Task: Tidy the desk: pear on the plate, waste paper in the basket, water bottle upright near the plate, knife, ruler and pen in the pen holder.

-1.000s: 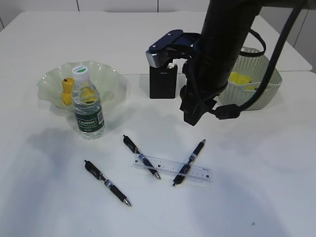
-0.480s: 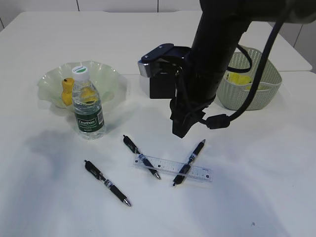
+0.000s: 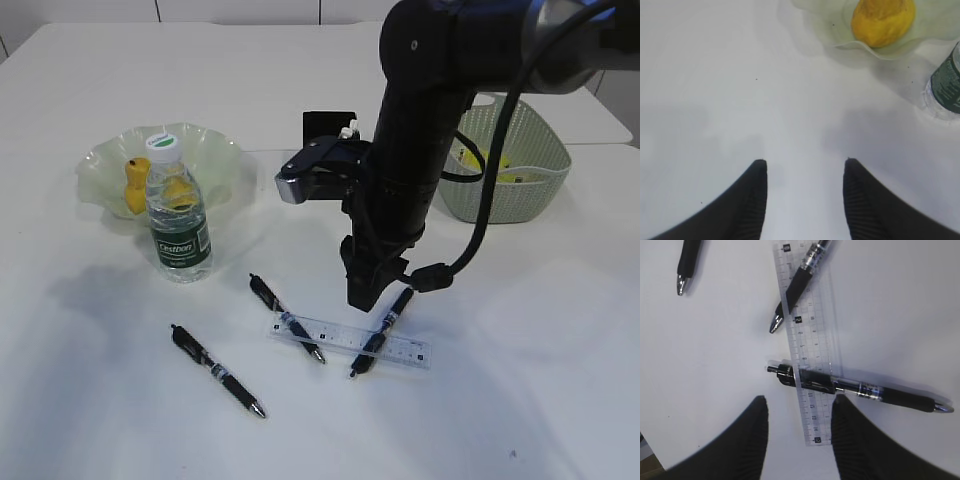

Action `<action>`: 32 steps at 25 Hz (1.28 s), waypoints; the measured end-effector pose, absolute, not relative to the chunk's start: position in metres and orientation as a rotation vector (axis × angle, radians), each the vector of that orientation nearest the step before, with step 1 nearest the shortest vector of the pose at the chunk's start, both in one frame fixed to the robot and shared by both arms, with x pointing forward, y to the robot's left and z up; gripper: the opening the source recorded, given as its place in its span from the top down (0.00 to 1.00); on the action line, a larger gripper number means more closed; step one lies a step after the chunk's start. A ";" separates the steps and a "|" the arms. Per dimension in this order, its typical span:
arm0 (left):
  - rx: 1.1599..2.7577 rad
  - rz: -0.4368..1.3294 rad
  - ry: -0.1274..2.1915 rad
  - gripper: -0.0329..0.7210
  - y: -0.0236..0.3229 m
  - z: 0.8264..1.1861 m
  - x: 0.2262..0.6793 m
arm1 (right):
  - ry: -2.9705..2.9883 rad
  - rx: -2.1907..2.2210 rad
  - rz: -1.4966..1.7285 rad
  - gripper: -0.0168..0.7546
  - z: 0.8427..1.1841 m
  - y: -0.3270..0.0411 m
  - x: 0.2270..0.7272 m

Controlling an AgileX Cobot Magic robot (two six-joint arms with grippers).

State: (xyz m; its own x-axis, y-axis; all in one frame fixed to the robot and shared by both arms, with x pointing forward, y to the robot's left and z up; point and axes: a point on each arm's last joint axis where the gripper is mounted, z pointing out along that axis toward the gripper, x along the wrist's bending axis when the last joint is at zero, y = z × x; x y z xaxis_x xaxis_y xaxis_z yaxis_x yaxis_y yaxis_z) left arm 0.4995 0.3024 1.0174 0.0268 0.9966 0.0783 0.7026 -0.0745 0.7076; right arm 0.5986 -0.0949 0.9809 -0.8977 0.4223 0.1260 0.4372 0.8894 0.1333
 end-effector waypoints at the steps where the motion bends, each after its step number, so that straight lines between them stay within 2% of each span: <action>1: 1.827 0.798 1.724 0.49 0.302 1.017 0.499 | -2.959 -0.676 -0.241 0.57 0.980 -0.095 0.599; 4: 1.829 0.797 1.726 0.49 0.302 1.017 0.499 | -2.956 -0.679 -0.246 0.43 0.977 -0.094 0.600; 7: 1.829 0.797 1.726 0.49 0.302 1.017 0.499 | -2.941 -0.680 -0.228 0.38 0.969 -0.093 0.601; 14: 1.830 0.796 1.727 0.49 0.302 1.017 0.499 | -2.940 -0.683 -0.229 0.36 0.955 -0.090 0.606; 32: 1.830 0.795 1.728 0.49 0.302 1.017 0.499 | -2.971 -0.668 -0.359 0.36 0.949 -0.083 0.613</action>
